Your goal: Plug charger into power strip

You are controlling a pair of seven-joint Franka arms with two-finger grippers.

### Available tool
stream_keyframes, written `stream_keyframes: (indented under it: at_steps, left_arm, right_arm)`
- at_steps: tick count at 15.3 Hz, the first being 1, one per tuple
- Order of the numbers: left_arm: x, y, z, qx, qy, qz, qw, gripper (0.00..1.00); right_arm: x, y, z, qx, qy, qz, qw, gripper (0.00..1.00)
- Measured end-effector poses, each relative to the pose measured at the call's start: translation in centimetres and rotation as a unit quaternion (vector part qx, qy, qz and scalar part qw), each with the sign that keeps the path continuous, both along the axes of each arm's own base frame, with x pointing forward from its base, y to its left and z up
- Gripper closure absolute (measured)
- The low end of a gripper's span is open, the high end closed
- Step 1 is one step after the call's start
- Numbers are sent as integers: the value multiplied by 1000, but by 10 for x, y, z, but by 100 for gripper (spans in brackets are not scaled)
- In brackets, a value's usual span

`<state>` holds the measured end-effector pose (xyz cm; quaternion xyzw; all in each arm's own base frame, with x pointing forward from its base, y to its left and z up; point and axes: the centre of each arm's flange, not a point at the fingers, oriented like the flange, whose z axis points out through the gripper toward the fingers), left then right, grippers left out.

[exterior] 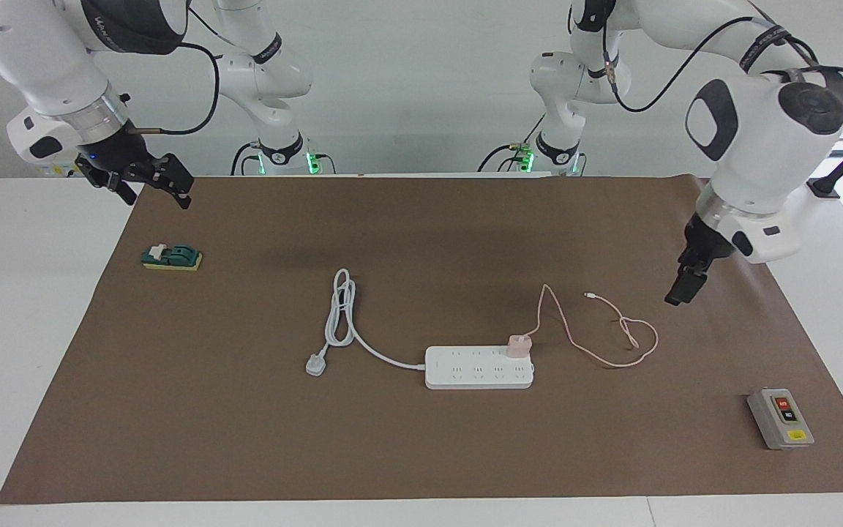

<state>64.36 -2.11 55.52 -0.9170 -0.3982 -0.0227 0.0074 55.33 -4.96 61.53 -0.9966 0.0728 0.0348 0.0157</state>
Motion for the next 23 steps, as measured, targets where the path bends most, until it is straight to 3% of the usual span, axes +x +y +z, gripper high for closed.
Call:
stream_keyframes:
  at_steps: [4,8,17,23]
  left_arm:
    - [-20,80,19,-4,4,-85,996,0]
    - [-50,108,41,-17,20,-149,989,0]
    - [-104,56,74,-47,44,-214,975,0]
    - [-114,22,74,-49,42,-248,967,0]
  right_arm:
    - [0,0,0,0,0,0,1000,0]
    - [0,0,0,0,0,0,1000,0]
    - [0,0,0,0,0,0,1000,0]
    - [0,0,0,0,0,0,1000,0]
